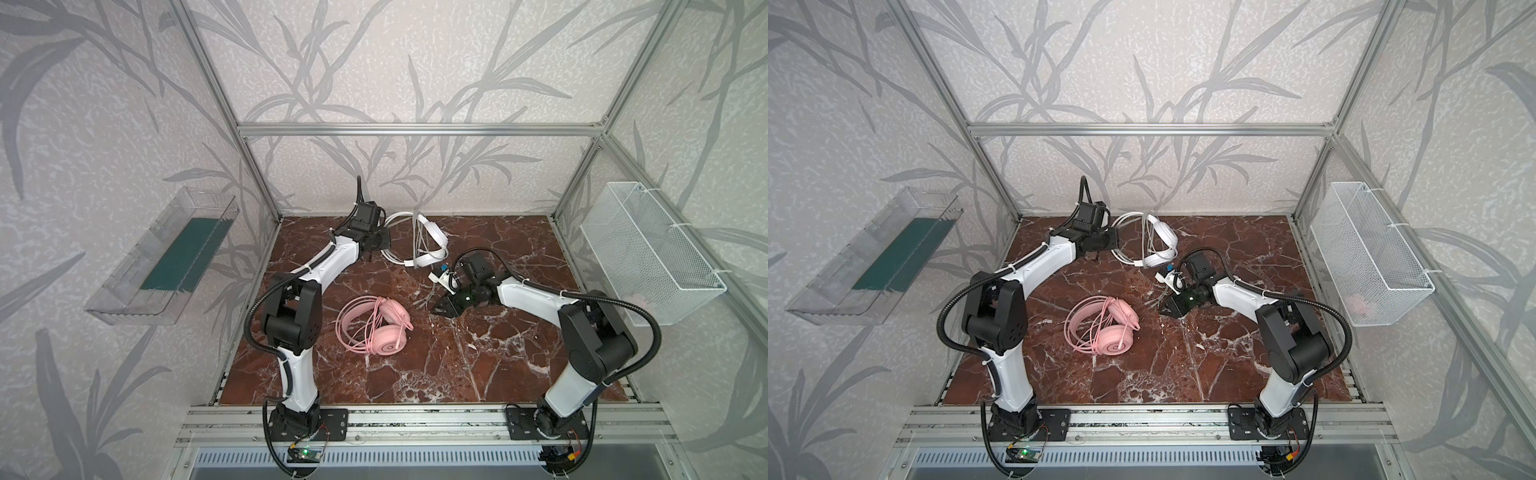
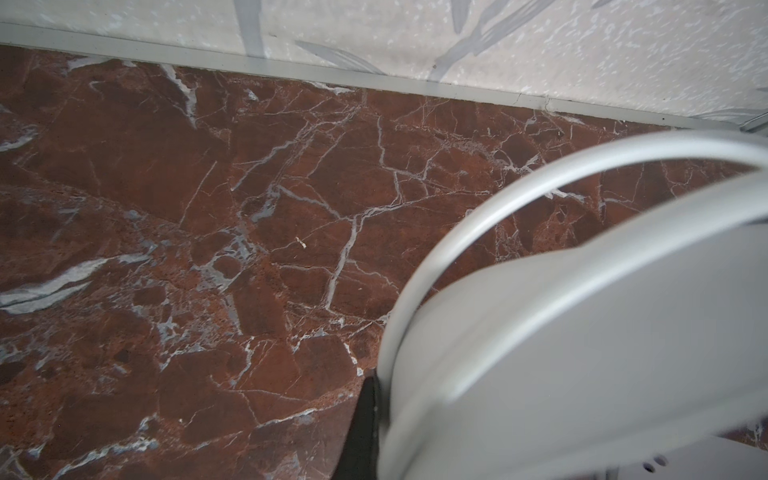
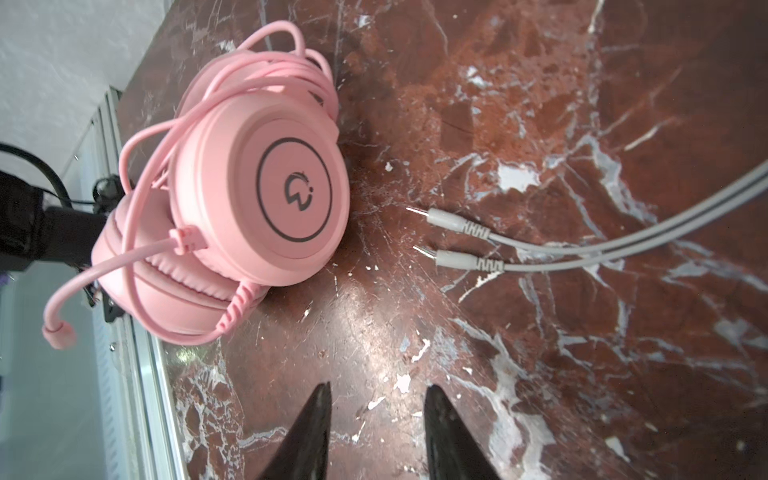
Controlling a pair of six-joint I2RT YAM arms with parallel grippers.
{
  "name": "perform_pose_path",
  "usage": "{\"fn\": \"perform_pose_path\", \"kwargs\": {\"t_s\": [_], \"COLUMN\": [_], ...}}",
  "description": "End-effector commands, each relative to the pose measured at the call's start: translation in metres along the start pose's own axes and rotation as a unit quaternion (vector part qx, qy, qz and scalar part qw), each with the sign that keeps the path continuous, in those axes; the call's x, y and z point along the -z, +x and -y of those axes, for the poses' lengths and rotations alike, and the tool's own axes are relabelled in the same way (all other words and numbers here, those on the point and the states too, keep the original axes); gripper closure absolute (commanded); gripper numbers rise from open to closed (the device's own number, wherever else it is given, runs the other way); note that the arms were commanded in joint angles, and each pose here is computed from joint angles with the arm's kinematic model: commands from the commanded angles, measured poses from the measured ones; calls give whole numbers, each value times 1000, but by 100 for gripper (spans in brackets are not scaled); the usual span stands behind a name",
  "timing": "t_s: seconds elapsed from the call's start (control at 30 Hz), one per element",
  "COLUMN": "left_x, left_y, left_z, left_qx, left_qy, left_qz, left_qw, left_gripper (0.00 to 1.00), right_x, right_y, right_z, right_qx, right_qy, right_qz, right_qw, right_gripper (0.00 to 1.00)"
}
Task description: Wrap the headphones
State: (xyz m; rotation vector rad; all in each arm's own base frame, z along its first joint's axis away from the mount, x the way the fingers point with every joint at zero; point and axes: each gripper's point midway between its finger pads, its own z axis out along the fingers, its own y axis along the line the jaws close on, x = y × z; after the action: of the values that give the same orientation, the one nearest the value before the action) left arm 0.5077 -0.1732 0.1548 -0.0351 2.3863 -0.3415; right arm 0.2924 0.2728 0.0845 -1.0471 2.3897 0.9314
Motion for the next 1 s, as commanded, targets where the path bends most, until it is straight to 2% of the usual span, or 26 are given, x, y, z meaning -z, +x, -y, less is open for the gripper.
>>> {"fn": "perform_pose_path", "kwargs": {"t_s": [0.0, 0.1, 0.2, 0.33, 0.43, 0.5, 0.6, 0.8, 0.97], "left_x": [2, 0, 1, 7, 10, 12, 13, 15, 20], "left_y": [-17, -17, -18, -21, -22, -22, -22, -21, -22], "left_z": [5, 4, 4, 6, 9, 10, 13, 14, 15], "left_qx": [15, 20, 25, 22, 17, 15, 14, 16, 11], "left_qy": [12, 14, 19, 32, 43, 49, 56, 60, 61], "left_qz": [22, 23, 24, 25, 24, 22, 21, 20, 18], "left_qw": [1000, 999, 999, 999, 999, 998, 998, 998, 998], "left_gripper": [100, 100, 100, 100, 100, 100, 100, 100, 100], "right_x": [9, 9, 10, 26, 42, 46, 43, 13, -4], "right_y": [6, -1, -18, -32, -35, -39, -51, -76, -89], "right_z": [4, 7, 4, 24, 49, 61, 72, 103, 129], "right_qx": [37, -6, -54, -111, -159, -174, -166, -208, -239], "right_qy": [42, 51, 37, 39, 28, 17, 14, -17, -15], "right_qz": [-37, -17, 48, 140, 185, 200, 203, 221, 238], "right_qw": [998, 999, 997, 983, 969, 964, 965, 953, 941], "right_gripper": [60, 58, 56, 50, 45, 43, 41, 39, 39]}}
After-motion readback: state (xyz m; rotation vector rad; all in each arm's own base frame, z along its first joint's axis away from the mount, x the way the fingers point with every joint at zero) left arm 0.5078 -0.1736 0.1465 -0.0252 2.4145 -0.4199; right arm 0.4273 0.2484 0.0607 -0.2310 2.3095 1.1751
